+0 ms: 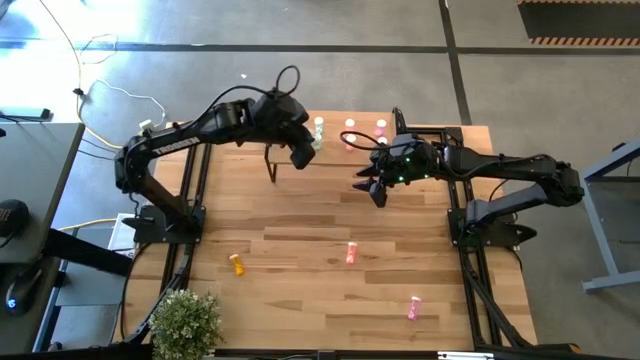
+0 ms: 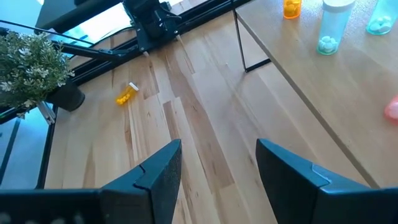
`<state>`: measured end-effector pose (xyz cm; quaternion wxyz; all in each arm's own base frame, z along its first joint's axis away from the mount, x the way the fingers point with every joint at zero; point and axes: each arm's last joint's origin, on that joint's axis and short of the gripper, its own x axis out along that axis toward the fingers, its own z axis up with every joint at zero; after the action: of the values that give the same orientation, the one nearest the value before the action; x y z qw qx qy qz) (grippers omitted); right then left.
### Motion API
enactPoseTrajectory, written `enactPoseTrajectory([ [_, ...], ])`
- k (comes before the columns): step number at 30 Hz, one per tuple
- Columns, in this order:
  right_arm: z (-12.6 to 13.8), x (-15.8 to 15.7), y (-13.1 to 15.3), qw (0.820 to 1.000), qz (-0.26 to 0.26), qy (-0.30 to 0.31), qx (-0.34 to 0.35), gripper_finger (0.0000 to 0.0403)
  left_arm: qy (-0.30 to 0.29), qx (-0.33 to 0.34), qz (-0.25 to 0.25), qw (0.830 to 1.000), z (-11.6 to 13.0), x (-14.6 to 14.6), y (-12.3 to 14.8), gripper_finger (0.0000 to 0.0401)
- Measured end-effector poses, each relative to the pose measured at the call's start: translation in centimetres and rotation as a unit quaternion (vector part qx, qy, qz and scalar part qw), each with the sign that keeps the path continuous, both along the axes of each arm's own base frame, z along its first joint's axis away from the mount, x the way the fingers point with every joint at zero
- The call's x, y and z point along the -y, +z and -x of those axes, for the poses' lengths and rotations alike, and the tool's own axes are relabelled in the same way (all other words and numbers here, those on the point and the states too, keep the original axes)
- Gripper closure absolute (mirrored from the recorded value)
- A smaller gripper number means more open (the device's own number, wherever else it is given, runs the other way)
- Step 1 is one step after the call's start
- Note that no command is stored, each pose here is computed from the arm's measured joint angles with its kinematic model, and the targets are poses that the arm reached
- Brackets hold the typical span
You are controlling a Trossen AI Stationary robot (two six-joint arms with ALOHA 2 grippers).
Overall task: Pick and place medicine bottles onto shelf by color
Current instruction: Put the green pill bottle on the shelf aligned with the green pill bottles
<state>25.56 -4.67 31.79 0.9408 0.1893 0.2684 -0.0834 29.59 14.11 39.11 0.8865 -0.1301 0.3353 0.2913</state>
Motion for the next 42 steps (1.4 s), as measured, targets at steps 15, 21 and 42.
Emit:
enactPoseTrajectory([
  [15,0.0,0.0,0.0,1.0,0.003,-0.004,-0.001,0.0206,-0.003,-0.107,0.048,0.993,-3.7,-1.4,-5.7,0.029],
  [21,0.0,0.0,0.0,1.0,0.003,-0.005,-0.001,0.0206,0.0,-0.127,0.057,0.99,-4.5,-2.0,-7.3,0.029],
  [42,0.0,0.1,0.0,1.0,0.008,-0.013,-0.002,0.0206,0.012,-0.125,0.076,0.989,-4.0,-4.2,-8.0,0.029],
])
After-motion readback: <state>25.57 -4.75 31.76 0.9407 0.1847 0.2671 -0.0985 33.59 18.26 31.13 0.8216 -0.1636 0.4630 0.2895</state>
